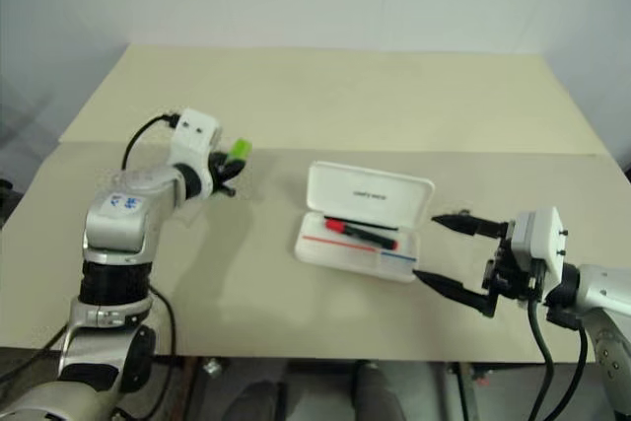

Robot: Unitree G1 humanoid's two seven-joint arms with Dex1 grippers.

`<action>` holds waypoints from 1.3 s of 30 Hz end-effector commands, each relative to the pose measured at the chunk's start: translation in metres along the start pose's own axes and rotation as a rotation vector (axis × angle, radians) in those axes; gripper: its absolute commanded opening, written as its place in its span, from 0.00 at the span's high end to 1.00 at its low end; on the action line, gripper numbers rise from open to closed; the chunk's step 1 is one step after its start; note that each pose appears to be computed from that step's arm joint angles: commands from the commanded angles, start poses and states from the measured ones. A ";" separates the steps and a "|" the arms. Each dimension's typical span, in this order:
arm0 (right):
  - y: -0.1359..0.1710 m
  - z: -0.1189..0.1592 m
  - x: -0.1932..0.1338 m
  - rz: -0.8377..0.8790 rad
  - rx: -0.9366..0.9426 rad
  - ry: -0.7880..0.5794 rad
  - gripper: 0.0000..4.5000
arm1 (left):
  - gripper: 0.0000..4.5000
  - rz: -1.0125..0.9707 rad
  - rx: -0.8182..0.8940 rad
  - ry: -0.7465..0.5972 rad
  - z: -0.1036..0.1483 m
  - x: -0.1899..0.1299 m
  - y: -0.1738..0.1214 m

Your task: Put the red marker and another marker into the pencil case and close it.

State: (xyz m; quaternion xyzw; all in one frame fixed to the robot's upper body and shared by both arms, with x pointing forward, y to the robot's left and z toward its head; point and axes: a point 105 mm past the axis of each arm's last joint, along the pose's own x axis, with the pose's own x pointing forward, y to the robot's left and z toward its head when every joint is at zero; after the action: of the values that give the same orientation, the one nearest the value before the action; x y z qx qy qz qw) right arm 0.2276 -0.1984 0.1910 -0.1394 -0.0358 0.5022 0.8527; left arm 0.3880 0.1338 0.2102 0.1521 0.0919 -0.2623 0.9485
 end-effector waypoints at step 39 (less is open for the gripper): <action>0.016 0.010 -0.014 -0.155 -0.047 -0.012 0.00 | 0.76 -0.962 0.724 -0.023 0.012 0.021 -0.155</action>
State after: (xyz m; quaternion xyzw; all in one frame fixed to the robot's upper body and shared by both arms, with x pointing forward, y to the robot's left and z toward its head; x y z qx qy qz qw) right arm 0.2081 -0.2036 0.1902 -0.1423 -0.0428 0.4382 0.8865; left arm 0.3262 -0.0018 0.1672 0.3800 0.0664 -0.6780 0.6256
